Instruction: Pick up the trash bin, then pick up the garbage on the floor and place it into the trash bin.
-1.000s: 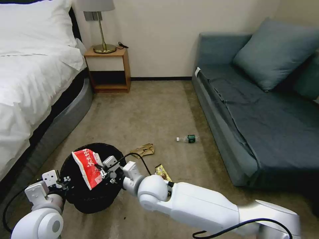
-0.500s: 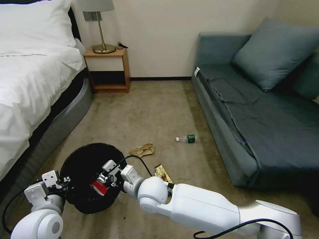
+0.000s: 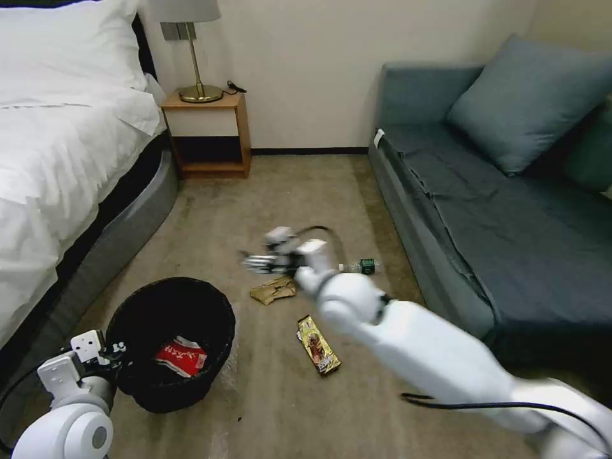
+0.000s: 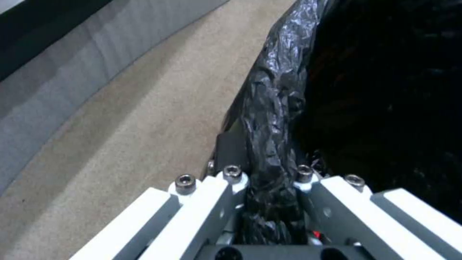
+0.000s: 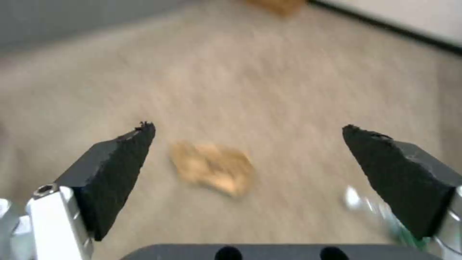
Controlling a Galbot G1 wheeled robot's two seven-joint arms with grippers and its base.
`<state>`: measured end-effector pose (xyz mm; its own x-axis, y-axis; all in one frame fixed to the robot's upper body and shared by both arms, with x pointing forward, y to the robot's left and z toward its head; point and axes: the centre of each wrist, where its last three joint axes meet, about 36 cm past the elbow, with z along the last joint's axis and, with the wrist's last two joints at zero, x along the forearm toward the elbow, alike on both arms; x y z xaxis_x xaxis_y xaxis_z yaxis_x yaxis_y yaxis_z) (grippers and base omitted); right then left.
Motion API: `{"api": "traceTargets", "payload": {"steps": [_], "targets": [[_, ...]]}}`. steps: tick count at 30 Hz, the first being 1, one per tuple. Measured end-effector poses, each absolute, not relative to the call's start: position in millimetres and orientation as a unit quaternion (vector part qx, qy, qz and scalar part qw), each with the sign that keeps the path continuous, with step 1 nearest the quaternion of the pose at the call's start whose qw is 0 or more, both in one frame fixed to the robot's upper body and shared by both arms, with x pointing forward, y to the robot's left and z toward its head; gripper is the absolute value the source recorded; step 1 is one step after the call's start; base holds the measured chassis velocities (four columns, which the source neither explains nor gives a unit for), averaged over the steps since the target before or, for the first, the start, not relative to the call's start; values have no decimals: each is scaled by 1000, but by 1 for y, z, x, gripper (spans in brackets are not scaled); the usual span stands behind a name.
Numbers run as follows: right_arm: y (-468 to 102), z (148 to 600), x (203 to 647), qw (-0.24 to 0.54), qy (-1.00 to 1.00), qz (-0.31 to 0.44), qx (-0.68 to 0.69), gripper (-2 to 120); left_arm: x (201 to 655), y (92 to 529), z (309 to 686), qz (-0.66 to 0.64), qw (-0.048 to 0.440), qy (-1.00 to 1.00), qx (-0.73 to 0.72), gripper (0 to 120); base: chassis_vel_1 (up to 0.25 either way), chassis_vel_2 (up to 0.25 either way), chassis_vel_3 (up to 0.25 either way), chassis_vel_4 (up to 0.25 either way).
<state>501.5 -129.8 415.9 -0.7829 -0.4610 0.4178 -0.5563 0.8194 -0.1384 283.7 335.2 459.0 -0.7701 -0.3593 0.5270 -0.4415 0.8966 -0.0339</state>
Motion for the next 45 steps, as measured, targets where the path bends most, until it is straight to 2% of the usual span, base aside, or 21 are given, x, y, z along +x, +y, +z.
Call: {"api": "traceTargets", "payload": {"steps": [7,11,12,16,23,45], "targets": [[-156,365,507,251,-918,126,281,100,283,335,458,79,264,-937,214,4,0,0,0,0],[-160,324,513,294,-886,106,343,100,280,333,458,78,265,-936,216,4,0,0,0,0],[-160,324,513,294,-886,106,343,100,280,333,458,78,265,-936,216,4,0,0,0,0],[-156,271,521,313,-858,123,389,100,275,334,462,76,261,-937,220,4,0,0,0,0],[-140,227,530,318,-846,152,399,100,268,339,466,72,258,-936,226,4,0,0,0,0],[-185,198,553,360,-836,194,367,100,258,342,471,69,253,-936,235,4,0,0,0,0]]}}
